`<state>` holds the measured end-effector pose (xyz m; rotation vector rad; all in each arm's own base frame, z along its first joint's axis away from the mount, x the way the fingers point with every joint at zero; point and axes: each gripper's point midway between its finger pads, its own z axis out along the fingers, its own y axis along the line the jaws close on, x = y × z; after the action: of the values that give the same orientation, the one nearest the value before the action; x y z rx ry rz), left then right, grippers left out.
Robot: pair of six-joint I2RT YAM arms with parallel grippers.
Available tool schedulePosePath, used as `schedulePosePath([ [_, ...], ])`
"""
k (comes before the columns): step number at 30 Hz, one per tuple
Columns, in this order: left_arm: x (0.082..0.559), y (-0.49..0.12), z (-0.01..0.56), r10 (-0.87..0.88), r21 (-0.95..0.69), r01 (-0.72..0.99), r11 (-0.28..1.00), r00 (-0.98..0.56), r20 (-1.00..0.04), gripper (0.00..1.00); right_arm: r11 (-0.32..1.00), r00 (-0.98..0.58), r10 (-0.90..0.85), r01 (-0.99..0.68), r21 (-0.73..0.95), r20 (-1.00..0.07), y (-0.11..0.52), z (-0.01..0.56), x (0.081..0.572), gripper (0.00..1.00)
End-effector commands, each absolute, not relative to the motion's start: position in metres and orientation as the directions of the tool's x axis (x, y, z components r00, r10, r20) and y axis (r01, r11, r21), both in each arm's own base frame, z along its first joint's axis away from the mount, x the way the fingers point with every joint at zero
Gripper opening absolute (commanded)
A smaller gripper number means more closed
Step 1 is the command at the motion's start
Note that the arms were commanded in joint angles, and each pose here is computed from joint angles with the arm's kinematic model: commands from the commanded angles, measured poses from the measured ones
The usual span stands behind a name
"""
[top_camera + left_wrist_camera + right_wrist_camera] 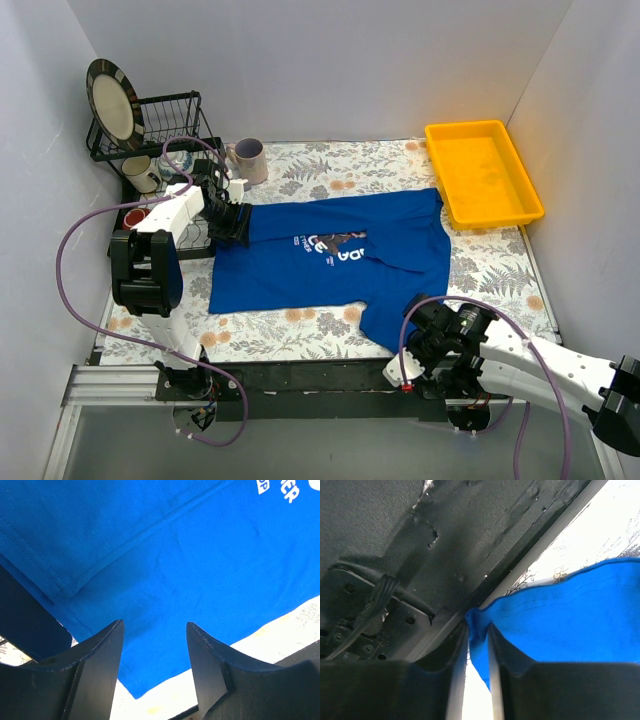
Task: Roll the t-shirts
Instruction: Fold the T-shirt at the center of the board.
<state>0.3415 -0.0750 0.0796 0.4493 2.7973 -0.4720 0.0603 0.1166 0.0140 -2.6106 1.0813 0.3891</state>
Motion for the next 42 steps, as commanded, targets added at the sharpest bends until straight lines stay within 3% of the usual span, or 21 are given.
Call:
schedulePosePath([
  [1,0.347,-0.072,0.100,0.244,-0.251,0.346,0.904,-0.899,-0.363,0.52,-0.646,0.688,-0.638,-0.723,-0.246,-0.346,0.129,0.023,0.075,0.22],
  [5,0.350,-0.072,0.101,0.251,-0.250,0.353,0.902,-0.898,-0.362,0.52,-0.599,0.653,-0.678,-0.757,-0.261,-0.337,0.129,0.039,0.081,0.02],
  [12,0.338,-0.057,0.108,0.360,-0.178,0.429,0.885,-0.875,-0.323,0.52,-0.407,0.489,-0.797,-0.869,-0.282,-0.355,0.135,0.052,0.098,0.01],
  [17,0.284,-0.028,0.105,0.519,-0.118,0.550,0.827,-0.827,-0.215,0.53,-0.251,0.376,-0.849,-0.905,-0.343,-0.371,0.135,0.062,0.137,0.01],
  [20,0.260,-0.015,0.103,0.520,-0.144,0.540,0.829,-0.840,-0.158,0.54,-0.168,0.287,-0.874,-0.936,-0.310,-0.392,0.132,0.061,0.147,0.01],
  [27,0.225,0.006,0.094,0.294,-0.223,0.301,0.927,-0.954,-0.067,0.54,0.008,0.130,-0.872,-0.960,-0.280,-0.471,0.142,0.075,0.158,0.01],
  [34,0.189,-0.008,0.071,0.239,-0.329,0.213,0.920,-0.970,0.041,0.54,0.019,0.113,-0.867,-0.966,-0.258,-0.486,0.144,0.082,0.159,0.01],
  [42,0.197,-0.011,0.051,0.171,-0.332,0.142,0.933,-0.983,0.061,0.52,0.027,0.098,-0.865,-0.970,-0.242,-0.491,0.146,0.090,0.159,0.01],
])
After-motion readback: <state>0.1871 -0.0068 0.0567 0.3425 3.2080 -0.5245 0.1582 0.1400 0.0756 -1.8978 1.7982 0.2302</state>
